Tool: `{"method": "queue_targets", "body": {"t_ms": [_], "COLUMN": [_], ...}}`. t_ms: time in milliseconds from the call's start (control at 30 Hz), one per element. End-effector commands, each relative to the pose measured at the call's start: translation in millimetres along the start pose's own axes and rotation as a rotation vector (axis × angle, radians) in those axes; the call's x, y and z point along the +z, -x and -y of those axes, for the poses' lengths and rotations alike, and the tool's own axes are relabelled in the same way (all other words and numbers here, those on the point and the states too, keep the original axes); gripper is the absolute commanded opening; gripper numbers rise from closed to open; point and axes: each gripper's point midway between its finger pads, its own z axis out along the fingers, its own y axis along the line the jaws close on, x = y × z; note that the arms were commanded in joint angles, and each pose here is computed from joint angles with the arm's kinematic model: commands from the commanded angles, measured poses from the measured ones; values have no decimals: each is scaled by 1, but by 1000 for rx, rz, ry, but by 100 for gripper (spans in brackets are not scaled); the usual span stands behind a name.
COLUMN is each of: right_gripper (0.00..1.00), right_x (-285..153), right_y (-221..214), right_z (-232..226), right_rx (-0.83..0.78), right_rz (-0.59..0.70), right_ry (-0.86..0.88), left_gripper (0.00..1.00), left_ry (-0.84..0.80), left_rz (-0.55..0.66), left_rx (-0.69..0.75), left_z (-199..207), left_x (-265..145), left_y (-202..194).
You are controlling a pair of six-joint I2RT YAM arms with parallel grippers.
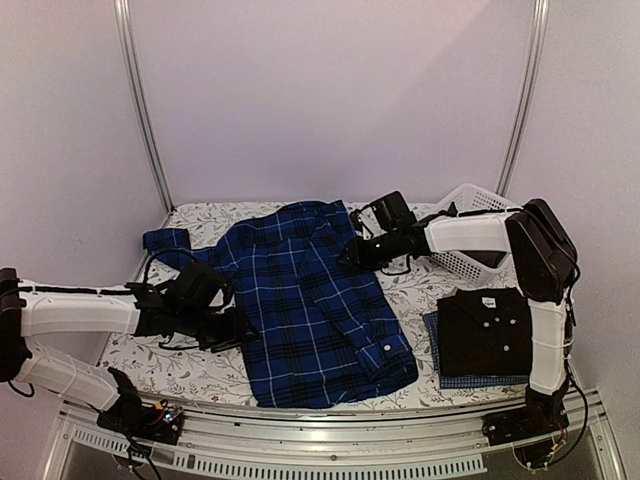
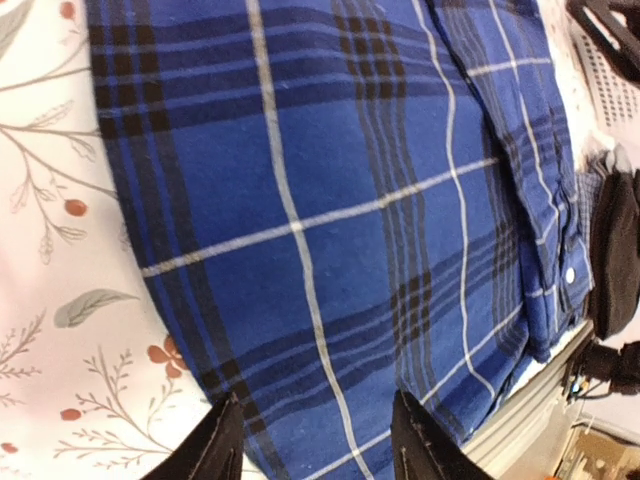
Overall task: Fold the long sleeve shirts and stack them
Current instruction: Move the 1/3-folded shirt to the center of the board.
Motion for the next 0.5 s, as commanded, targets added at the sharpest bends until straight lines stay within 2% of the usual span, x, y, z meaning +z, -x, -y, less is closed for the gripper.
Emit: {"method": "queue_targets", "body": {"t_ms": [0,67,200,333,467], "right_gripper": [40,40,40,40,40], "right_x": [-13,-13,-10,-6,-3], "right_y": [10,6,2,-3,-9], "right_z": [-27,-29,-39,-36,-33], "right_rx": [-57,-57,-64,-63,-62], "right_rz": [27,20,12,-3,-16], "right_ry": [8,10,28,24,17], "left_gripper": [49,46,42,41,40], "left_ry": [-129,-181,-181,-258,-233], "left_rz": [-26,-39,-96,-193,-289], "left_rx": [79,103,138,170,191], "left_z": [31,44,49,66,63], "left_x": [-11,-12,-1,8,15], "left_y": [-15,-18,-34,-63,-95]}}
